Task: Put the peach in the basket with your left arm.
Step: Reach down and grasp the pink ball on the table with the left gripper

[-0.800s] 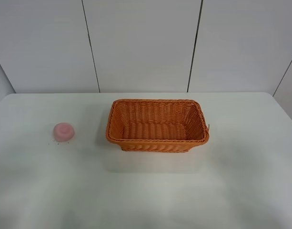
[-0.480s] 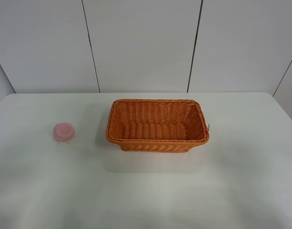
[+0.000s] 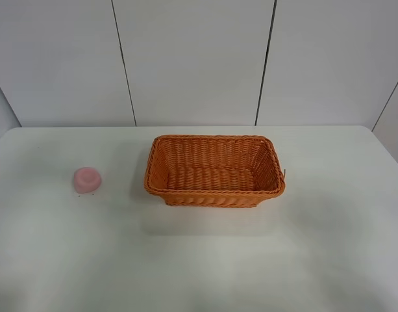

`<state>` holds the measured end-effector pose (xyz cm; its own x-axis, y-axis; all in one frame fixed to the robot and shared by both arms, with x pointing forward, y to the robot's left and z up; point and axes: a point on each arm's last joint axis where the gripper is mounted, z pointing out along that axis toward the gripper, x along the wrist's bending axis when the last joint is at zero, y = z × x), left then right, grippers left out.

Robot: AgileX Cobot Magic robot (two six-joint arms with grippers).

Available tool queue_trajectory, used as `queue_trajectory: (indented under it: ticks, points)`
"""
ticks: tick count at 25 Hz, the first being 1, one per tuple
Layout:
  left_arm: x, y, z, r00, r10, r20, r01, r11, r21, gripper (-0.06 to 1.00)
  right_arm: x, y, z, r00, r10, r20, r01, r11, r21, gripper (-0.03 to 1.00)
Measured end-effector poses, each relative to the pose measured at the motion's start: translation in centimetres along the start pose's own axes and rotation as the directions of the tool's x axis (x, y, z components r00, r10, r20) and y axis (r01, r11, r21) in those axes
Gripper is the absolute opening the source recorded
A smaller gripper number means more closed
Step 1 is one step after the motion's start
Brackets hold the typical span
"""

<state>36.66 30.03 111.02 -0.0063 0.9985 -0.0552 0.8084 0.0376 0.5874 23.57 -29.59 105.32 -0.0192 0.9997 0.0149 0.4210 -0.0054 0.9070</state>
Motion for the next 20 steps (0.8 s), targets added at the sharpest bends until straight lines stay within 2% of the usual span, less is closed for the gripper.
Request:
queue_trajectory:
  ticks: [5,9,14,20]
  points:
    - [0.4,7.8,7.5,1.000,-0.011,-0.001,0.011,0.994,0.112,0.78,0.0,0.0,0.0,1.000,0.000,0.000,0.000,1.000,0.000,0.69]
    - [0.8,11.9,14.5,1.000,0.010,0.000,-0.010,0.981,0.191,0.78,0.0,0.0,0.0,1.000,0.000,0.000,0.000,1.000,0.000,0.69]
    - [1.2,14.1,22.8,1.000,-0.004,0.009,0.001,0.951,0.309,0.78,0.0,0.0,0.0,1.000,0.000,0.000,0.000,1.000,0.000,0.69]
    - [1.4,14.5,29.3,0.999,-0.027,0.022,0.017,0.924,0.382,0.78,0.0,0.0,0.0,1.000,0.000,0.000,0.000,1.000,0.000,0.69]
